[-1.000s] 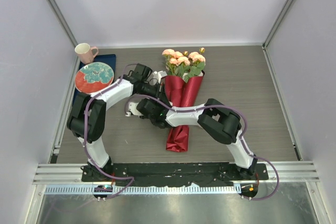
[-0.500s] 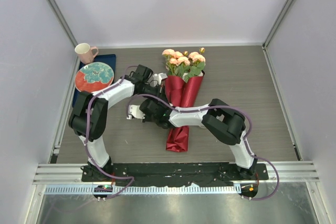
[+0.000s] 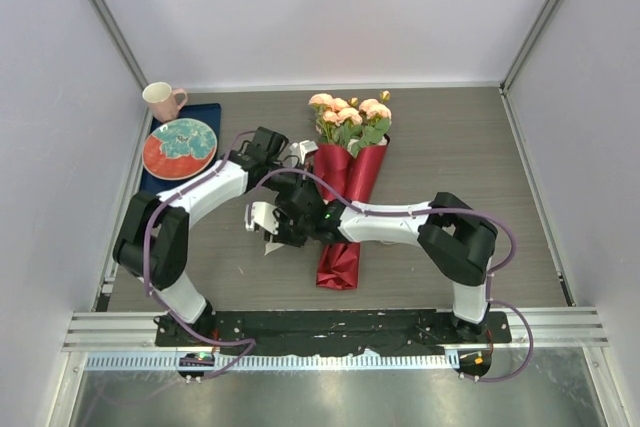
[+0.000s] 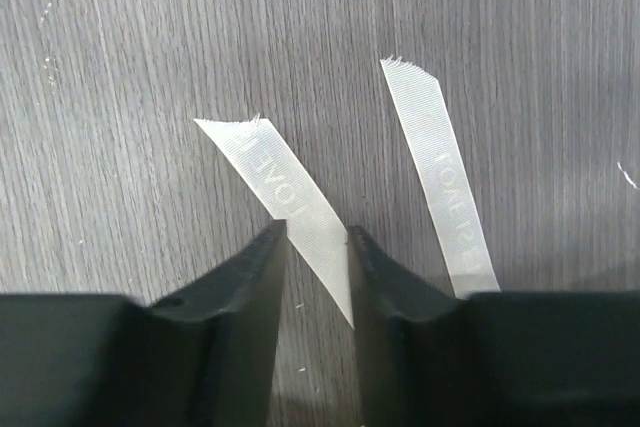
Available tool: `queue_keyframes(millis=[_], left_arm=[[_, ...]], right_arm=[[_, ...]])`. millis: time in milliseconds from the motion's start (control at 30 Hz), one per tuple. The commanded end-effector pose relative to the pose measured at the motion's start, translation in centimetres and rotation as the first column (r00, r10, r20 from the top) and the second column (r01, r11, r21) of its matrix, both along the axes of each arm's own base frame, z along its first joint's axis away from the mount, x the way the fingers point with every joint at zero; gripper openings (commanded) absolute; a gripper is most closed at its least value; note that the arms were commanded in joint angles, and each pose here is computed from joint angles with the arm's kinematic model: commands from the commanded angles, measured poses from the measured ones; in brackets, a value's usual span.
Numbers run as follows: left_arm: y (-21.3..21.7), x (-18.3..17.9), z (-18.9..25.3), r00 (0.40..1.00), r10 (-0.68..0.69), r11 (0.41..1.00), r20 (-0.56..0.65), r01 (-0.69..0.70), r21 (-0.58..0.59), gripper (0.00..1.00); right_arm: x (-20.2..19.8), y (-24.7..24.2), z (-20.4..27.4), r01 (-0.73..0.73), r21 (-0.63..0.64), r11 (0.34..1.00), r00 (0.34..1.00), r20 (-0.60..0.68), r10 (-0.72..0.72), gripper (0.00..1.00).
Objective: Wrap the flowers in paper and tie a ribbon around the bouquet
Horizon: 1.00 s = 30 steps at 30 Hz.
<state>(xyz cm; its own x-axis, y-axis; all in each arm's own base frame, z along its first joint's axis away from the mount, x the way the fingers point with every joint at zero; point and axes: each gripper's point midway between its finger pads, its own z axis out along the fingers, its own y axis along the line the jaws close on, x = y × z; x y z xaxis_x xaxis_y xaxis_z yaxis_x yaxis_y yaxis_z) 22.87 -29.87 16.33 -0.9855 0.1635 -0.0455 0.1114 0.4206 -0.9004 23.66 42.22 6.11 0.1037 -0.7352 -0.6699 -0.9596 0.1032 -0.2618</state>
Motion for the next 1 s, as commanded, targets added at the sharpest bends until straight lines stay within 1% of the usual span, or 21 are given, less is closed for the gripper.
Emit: queue_keyframes(millis=[0,67,100,233,300,400,467,533,633,667,700,833,867,933,967], left_arm=[[1.2,-0.8,-0.9,1.0,0.003,0.999,0.003,-0.003,0.034,0.02],[1.2,-0.9,-1.0,1.0,0.002,0.999,-0.007,-0.002,0.037,0.02],[1.3,-0.9,-1.0,1.0,0.001,0.999,-0.004,-0.001,0.038,0.02],[1.3,-0.9,-1.2,1.0,-0.003,0.999,-0.005,0.003,0.043,0.02],[1.2,-0.8,-1.3,1.0,-0.003,0.999,-0.011,0.003,0.046,0.03],[1.2,-0.7,-1.4,1.0,-0.005,0.999,-0.013,0.006,0.051,0.02],[1.2,-0.6,-1.6,1.0,-0.003,0.998,-0.014,0.004,0.055,0.03],[1.3,-0.7,-1.6,1.0,-0.004,0.998,-0.016,0.005,0.059,0.02],[1.7,-0.7,-2.2,1.0,-0.003,0.995,-0.005,0.004,0.099,0.03],[1.9,-0.7,-2.6,1.0,-0.009,0.993,0.004,0.008,0.117,0.02],[2.4,-0.7,-3.4,1.0,0.003,0.987,0.004,-0.004,0.164,0.02],[2.9,-0.7,-4.7,1.0,0.012,0.977,0.002,-0.012,0.214,0.02],[3.0,-0.7,-4.8,1.0,0.017,0.975,0.001,-0.017,0.22,0.02],[3.2,-0.5,-5.3,1.0,0.029,0.97,0.004,-0.029,0.242,0.02],[3.3,-0.5,-5.4,0.999,0.031,0.968,0.009,-0.032,0.248,0.02]], right_arm=[[2.5,0.0,5.9,0.076,0.119,0.99,0.992,0.093,-0.087,0.58],[2.9,0.0,5.3,0.076,0.082,0.994,0.99,0.112,-0.085,0.69],[3.6,-0.3,5.3,0.093,0.06,0.994,0.983,0.154,-0.101,0.7],[4.4,-0.9,4.1,0.083,-0.021,0.996,0.974,0.211,-0.077,0.71],[4.1,-1.2,2.7,0.064,-0.066,0.996,0.978,0.201,-0.049,0.71],[3.8,-1.0,1.3,0.034,-0.087,0.996,0.985,0.171,-0.019,0.7],[3.0,-0.3,0.6,-0.008,-0.069,0.998,0.994,0.111,0.016,0.7],[2.7,0.0,-0.7,-0.029,-0.089,0.996,0.997,0.075,0.036,0.69],[1.8,-0.1,-2.8,-0.055,-0.151,0.987,0.998,0.021,0.058,0.64],[1.6,-0.1,-3.1,-0.06,-0.159,0.985,0.998,0.014,0.063,0.61],[1.4,-0.1,-3.5,-0.065,-0.167,0.984,0.998,0.007,0.067,0.6],[0.7,-0.5,-4.5,-0.074,-0.185,0.98,0.997,-0.008,0.073,0.53],[0.6,-0.5,-4.6,-0.075,-0.187,0.98,0.997,-0.008,0.075,0.43],[0.1,-0.4,-5.0,-0.085,-0.197,0.977,0.996,-0.009,0.085,0.28],[0.0,-0.3,-5.1,-0.086,-0.199,0.976,0.996,0.003,0.089,0.18]])
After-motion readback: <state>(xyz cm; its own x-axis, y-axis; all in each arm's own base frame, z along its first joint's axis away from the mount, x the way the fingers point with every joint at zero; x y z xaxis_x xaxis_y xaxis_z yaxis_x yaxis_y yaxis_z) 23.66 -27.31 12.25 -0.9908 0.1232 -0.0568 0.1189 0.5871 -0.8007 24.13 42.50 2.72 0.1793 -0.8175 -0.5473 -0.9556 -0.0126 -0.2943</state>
